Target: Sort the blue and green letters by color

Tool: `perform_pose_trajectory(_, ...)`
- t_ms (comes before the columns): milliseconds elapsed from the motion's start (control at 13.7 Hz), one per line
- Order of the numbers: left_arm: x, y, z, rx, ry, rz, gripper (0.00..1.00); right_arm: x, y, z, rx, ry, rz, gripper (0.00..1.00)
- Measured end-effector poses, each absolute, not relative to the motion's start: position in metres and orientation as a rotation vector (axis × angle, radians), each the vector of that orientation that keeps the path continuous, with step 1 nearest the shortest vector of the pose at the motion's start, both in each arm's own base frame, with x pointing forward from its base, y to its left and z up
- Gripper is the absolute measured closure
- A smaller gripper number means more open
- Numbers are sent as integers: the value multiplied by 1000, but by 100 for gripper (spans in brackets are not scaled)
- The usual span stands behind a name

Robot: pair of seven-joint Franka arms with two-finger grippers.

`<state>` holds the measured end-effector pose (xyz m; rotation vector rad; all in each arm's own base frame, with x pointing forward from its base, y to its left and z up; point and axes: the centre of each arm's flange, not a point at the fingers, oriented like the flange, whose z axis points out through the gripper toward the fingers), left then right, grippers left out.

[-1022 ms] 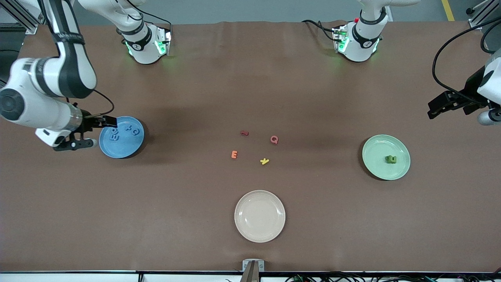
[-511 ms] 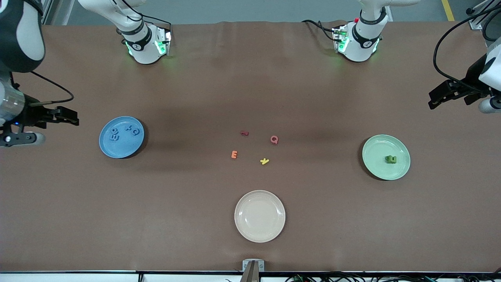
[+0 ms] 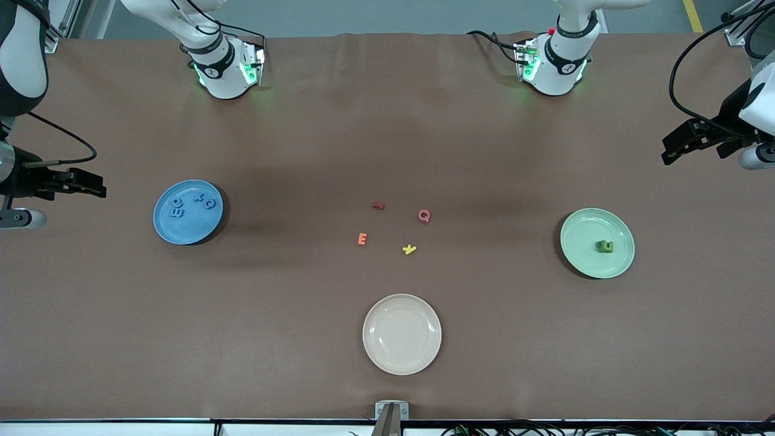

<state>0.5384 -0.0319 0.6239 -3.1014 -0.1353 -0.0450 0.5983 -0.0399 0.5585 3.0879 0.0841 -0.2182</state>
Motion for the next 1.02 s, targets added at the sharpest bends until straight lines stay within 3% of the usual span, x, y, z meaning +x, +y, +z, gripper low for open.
perform_pose_trajectory(292, 538, -44, 622, -3102, -102, -44, 0, 600, -45, 572, 3092, 63, -186, 0)
perform_pose_trajectory(584, 537, -50, 623, -3102, -84, -46, 0, 594, -50, 563, 3093, 46, -289, 0)
perform_pose_trajectory(1022, 533, -52, 622, -3099, -79, -8, 0, 586, -52, 570, 3098, 42, -290, 0)
